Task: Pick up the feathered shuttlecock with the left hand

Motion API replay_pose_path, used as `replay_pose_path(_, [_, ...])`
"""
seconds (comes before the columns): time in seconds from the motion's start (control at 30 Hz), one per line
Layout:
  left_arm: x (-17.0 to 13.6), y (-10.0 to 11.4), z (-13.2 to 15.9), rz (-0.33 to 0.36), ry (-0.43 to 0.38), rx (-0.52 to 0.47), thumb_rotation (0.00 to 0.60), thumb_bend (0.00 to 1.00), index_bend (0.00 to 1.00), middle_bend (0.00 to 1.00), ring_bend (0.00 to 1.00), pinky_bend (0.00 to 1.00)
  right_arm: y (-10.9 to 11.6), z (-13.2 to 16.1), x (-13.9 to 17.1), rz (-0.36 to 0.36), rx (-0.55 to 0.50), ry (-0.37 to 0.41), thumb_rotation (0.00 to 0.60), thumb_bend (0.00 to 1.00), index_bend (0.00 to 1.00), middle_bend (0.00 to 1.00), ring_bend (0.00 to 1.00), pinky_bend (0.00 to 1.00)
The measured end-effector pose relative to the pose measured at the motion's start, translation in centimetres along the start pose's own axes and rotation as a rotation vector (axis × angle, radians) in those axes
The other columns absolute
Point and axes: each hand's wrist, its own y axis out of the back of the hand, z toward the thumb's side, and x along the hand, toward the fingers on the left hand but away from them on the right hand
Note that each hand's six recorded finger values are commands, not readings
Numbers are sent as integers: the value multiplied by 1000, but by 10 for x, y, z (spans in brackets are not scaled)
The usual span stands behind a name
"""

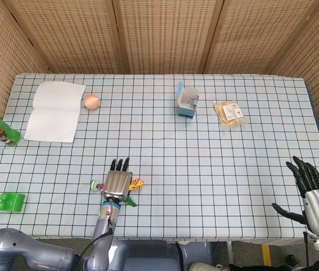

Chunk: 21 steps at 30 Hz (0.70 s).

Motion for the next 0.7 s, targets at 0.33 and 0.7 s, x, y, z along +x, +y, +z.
replay_pose_path(0.33, [2, 1, 0, 20, 5, 8, 600, 295, 497, 0, 0, 0, 1, 1, 0, -6, -6, 5, 600, 44, 24, 0, 0, 51])
replay_pose_path(0.7, [5, -4, 0, 12, 14, 42, 600, 298, 520, 0, 0, 0, 1, 1, 0, -10, -10, 7, 600, 44, 24, 0, 0, 48])
